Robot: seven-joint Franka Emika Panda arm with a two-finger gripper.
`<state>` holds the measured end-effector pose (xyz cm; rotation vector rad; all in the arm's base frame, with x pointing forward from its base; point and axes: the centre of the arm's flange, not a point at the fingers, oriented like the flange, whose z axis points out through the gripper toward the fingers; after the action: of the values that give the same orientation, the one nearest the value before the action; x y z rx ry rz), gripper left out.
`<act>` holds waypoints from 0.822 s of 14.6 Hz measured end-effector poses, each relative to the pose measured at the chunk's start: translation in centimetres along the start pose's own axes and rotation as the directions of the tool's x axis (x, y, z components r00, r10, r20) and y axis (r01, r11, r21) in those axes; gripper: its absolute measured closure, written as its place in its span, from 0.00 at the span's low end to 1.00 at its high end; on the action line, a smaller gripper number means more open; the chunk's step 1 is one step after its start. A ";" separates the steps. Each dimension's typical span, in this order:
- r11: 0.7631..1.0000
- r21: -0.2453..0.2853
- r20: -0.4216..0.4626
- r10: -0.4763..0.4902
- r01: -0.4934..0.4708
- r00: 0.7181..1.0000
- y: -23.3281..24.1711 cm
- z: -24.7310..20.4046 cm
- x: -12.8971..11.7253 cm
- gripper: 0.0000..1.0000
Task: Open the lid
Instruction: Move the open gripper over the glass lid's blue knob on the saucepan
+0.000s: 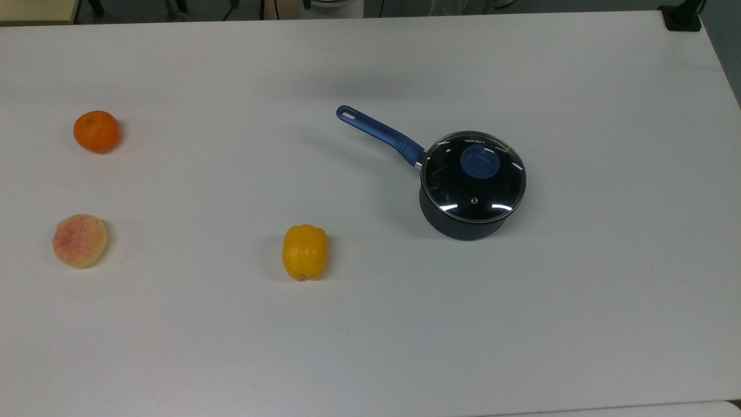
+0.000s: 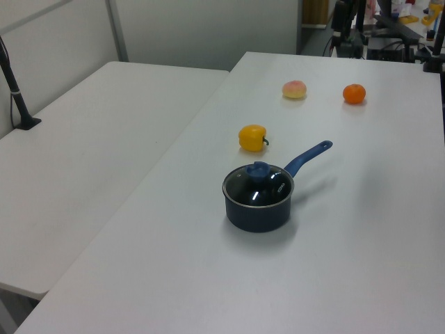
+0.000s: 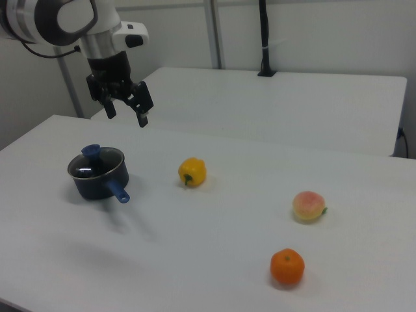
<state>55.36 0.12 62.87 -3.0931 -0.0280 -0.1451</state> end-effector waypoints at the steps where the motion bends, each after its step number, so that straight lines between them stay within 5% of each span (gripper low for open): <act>1: 1.000 0.001 0.002 -0.005 0.005 1.000 -0.3 0.1 0.0 0.00; 12: 1.000 0.001 0.014 0.000 0.000 1.000 -0.1 0.1 -0.2 0.00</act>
<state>55.18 0.18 62.71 -3.0936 -0.0292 -0.1233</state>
